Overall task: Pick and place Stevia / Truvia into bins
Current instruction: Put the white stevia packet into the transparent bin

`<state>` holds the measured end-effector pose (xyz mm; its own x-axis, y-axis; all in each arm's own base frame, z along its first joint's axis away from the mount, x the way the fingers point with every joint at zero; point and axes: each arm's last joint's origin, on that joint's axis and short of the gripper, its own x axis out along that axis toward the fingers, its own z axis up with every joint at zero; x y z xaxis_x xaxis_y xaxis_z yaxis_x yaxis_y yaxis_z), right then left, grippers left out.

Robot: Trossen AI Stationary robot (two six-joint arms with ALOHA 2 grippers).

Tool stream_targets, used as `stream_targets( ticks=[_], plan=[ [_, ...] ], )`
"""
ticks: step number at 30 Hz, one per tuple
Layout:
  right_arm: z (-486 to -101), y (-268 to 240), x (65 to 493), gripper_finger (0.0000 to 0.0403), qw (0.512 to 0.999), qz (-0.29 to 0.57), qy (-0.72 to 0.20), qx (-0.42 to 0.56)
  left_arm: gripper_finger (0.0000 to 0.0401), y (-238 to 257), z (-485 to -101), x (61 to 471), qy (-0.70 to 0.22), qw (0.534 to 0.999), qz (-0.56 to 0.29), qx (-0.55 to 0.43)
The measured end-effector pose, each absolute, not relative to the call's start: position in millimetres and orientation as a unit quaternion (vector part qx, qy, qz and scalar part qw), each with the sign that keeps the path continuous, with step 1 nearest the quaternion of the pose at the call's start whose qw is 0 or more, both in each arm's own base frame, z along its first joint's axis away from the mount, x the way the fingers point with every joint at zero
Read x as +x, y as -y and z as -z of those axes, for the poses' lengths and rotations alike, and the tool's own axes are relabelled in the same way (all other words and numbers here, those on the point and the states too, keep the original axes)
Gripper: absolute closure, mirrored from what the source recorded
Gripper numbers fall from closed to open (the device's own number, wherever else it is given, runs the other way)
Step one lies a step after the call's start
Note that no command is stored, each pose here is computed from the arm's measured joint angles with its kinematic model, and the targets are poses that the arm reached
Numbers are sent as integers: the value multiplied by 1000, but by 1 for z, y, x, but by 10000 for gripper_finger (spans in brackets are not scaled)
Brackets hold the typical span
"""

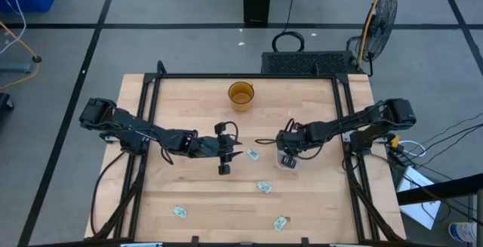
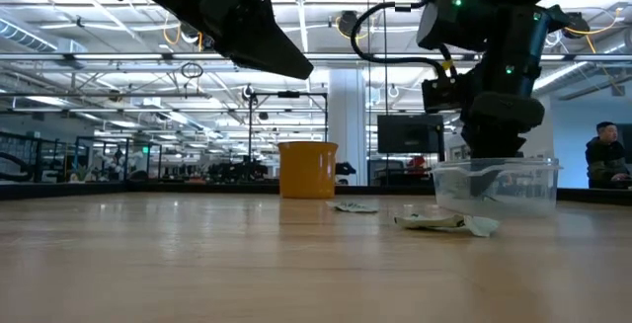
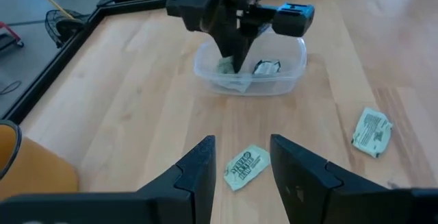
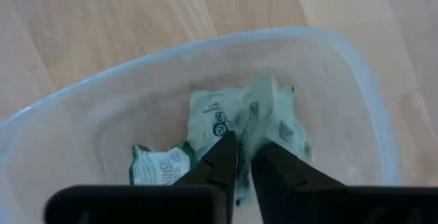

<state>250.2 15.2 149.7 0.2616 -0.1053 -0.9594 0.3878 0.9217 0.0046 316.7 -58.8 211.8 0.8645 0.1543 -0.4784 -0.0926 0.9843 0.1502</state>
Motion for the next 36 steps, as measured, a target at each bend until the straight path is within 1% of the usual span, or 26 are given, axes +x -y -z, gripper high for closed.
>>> stream_targets(
  ticks=[5,9,12,17,21,24,27,29,33,36],
  plan=[
    [-154,-15,249,320,790,155,-581,119,256,57,-212,317,-254,963,-66,62],
    [-169,-16,246,295,806,130,-564,123,256,55,-211,317,-257,962,-69,61],
    [-187,-17,243,288,832,109,-532,114,256,53,-210,317,-262,960,-73,62],
    [-219,-17,241,287,890,82,-435,107,256,49,-207,316,-277,955,-79,62],
    [-232,-18,251,287,926,53,-367,78,256,49,-206,315,-283,954,-80,62],
    [-225,-19,263,286,934,36,-352,40,256,50,-206,314,-285,954,-79,56],
    [-207,-21,279,286,934,21,-357,10,256,54,-206,314,-284,955,-73,41],
    [-192,-21,291,286,933,11,-360,10,256,57,-206,314,-283,957,-62,23],
    [-159,-15,306,286,920,22,-390,6,256,63,-206,312,-284,957,-51,-2],
    [-147,-6,311,286,912,36,-409,9,256,67,-206,312,-284,958,-47,-4]
  ],
)
